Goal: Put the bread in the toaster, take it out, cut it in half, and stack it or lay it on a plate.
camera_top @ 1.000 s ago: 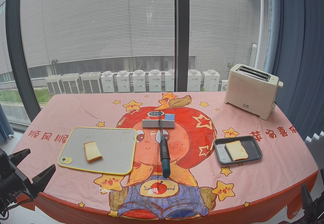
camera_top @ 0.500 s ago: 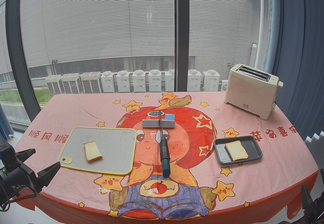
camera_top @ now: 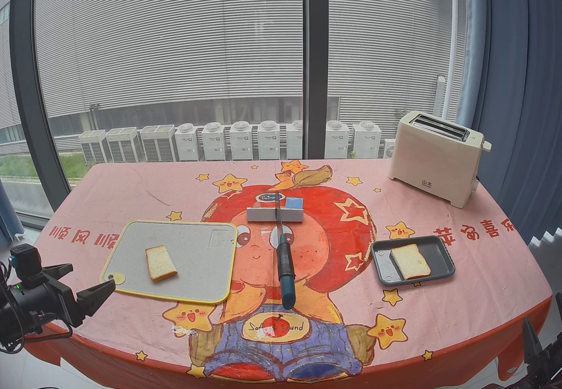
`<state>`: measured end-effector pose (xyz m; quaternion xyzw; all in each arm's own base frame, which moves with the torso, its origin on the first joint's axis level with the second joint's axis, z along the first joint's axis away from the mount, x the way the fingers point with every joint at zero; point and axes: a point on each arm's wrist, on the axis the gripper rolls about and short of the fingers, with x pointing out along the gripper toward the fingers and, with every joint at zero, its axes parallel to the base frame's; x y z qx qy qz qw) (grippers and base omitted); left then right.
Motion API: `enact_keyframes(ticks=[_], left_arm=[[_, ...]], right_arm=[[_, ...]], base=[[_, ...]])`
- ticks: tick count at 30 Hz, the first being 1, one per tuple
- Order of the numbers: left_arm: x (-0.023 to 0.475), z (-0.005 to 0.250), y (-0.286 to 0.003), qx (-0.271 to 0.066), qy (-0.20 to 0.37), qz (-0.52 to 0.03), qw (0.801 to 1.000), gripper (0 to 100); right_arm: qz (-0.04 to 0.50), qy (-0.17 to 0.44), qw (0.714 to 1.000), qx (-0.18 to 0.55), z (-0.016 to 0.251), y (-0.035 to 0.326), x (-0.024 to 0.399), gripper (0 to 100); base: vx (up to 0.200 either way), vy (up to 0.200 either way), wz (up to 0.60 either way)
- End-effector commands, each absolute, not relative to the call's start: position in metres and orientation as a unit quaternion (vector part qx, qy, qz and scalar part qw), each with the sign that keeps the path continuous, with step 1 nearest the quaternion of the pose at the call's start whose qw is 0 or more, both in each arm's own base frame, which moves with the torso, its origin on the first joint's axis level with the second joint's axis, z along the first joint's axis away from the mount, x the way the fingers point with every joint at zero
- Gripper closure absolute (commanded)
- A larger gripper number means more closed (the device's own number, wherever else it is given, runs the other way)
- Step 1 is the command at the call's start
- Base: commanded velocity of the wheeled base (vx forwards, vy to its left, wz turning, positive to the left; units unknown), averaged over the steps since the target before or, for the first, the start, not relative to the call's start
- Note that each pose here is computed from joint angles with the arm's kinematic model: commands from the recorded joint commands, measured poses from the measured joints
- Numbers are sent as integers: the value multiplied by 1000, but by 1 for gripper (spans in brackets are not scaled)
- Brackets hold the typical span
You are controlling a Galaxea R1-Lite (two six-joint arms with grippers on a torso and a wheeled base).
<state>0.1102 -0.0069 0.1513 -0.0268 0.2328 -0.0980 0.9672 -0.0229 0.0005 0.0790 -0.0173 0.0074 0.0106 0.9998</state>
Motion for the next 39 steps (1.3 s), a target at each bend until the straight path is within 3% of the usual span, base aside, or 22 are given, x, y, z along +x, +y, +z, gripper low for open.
enact_keyframes(ticks=[1,7,39], left_arm=[[120,150,-7,-34,251,-91,963,0],[134,145,-6,-30,280,-56,958,0],[196,139,-15,-9,334,-44,942,0]], right_arm=[[11,8,1000,-18,74,0,-23,0],[11,7,1000,-18,74,0,-23,0],[11,8,1000,-18,74,0,-23,0]], base=[[0,0,0],[0,0,0],[0,0,0]])
